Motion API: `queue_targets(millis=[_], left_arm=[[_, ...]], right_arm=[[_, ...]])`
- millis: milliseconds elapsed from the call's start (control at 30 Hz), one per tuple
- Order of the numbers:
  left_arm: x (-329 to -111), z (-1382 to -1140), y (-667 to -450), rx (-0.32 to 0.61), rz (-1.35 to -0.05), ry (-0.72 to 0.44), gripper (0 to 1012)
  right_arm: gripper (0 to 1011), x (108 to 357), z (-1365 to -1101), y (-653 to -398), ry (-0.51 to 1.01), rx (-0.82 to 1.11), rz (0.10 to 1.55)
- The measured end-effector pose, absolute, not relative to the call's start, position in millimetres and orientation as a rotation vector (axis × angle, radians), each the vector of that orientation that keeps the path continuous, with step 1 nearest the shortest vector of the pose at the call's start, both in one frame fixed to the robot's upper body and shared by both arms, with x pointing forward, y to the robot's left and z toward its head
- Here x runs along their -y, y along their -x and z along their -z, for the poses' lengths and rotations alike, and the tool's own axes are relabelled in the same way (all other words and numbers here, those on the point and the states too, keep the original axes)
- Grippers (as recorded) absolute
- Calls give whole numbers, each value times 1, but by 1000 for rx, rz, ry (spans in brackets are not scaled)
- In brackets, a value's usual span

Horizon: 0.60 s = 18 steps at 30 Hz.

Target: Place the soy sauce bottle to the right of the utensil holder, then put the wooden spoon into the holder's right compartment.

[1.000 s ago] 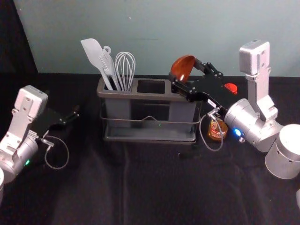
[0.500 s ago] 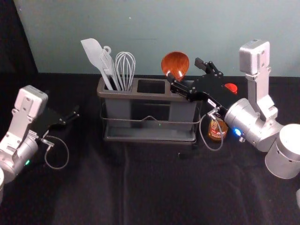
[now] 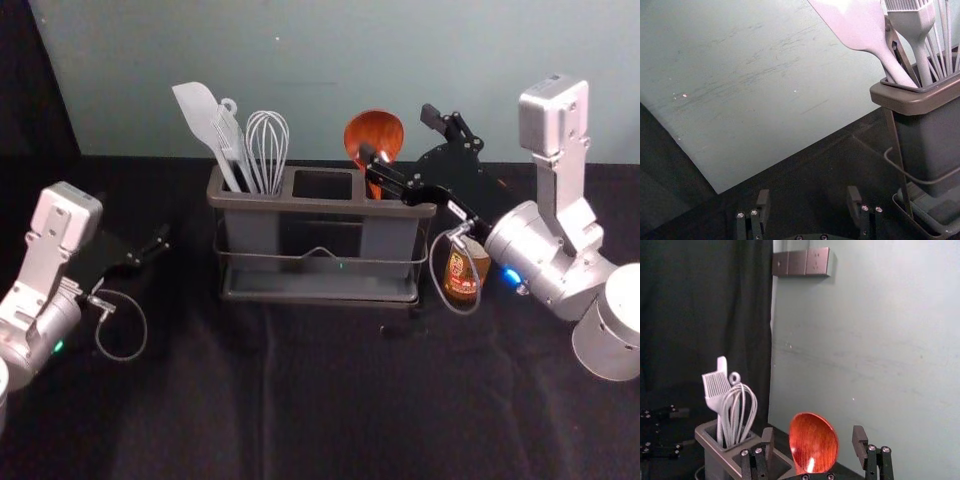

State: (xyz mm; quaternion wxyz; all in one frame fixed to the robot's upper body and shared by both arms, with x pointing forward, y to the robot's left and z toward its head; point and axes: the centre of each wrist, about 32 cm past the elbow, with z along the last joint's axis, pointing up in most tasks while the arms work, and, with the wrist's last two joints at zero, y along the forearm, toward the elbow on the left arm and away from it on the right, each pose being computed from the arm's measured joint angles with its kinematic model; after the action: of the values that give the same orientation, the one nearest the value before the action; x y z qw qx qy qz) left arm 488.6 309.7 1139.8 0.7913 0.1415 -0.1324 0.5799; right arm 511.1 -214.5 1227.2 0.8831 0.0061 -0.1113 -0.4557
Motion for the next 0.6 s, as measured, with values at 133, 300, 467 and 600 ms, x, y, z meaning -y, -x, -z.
queue_targets(millis=[133,300,467,600], left_arm=[[-310,-1140,-489,285,-1248,-305,1005],[-310,-1140,-489,285,-1248,-304,1005],[-310,-1140,-489,285,-1248,-304,1005],[-310,-1140,-489,285,-1248,-304,1005]], right_arm=[[1002,215,-1230,-505,-28,250,950],[1002,220,-1232,-493,-43,261,960],[1002,226,-1234,-479,-56,276,965],[1002,229,-1231,-461,-64,284,970]])
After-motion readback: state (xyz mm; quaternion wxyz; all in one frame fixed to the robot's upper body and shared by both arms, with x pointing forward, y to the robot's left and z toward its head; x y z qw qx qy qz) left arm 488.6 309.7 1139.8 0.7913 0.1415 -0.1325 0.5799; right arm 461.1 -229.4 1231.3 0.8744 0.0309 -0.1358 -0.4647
